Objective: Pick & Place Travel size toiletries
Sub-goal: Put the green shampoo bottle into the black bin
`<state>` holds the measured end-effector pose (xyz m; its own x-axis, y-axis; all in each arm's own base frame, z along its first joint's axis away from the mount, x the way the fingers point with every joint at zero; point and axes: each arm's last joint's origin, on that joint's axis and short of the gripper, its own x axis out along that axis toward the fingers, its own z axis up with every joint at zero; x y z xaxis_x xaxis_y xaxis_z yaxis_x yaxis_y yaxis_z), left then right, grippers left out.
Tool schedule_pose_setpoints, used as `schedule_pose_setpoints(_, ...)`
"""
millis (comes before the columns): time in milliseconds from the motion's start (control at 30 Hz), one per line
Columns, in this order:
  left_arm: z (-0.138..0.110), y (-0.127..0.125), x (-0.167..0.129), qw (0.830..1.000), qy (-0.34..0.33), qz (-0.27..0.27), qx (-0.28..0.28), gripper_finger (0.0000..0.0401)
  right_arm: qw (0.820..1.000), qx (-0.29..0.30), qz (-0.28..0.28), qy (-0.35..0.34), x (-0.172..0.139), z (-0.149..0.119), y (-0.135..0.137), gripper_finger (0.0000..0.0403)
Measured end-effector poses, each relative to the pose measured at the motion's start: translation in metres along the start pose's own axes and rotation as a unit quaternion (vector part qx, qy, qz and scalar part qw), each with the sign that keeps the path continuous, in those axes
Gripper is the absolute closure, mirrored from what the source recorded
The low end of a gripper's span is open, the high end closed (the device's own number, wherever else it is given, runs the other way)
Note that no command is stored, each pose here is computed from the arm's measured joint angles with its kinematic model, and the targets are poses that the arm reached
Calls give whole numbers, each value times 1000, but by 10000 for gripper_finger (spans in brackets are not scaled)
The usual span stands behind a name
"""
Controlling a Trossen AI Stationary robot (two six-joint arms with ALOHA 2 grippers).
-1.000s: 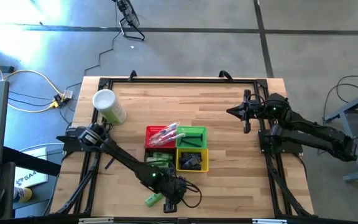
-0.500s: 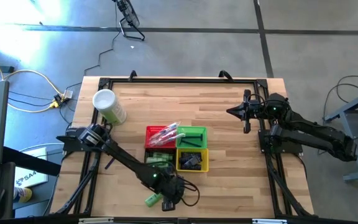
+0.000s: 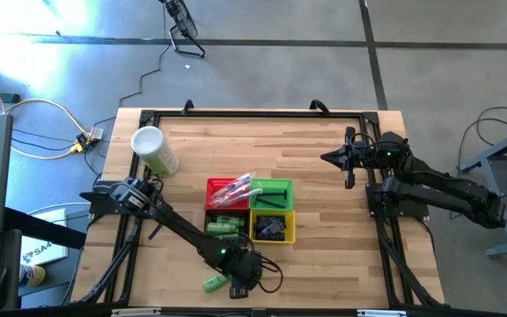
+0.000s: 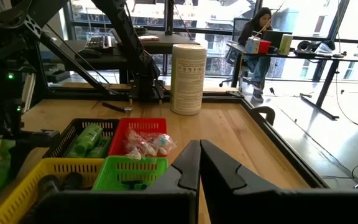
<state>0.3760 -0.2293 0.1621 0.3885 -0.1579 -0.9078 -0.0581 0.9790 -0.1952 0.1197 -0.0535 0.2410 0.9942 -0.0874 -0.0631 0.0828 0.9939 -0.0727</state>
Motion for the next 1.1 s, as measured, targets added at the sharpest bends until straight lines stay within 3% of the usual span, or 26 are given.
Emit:
schedule_pose_setpoints(900,0,0,0,1000,5,-9,-2,188,1000,0,0,-1,0,0,0,400)
schedule_pose_setpoints(1100,0,0,0,1000,6,-8,-2,219,1000,0,0,-1,0,0,0,400)
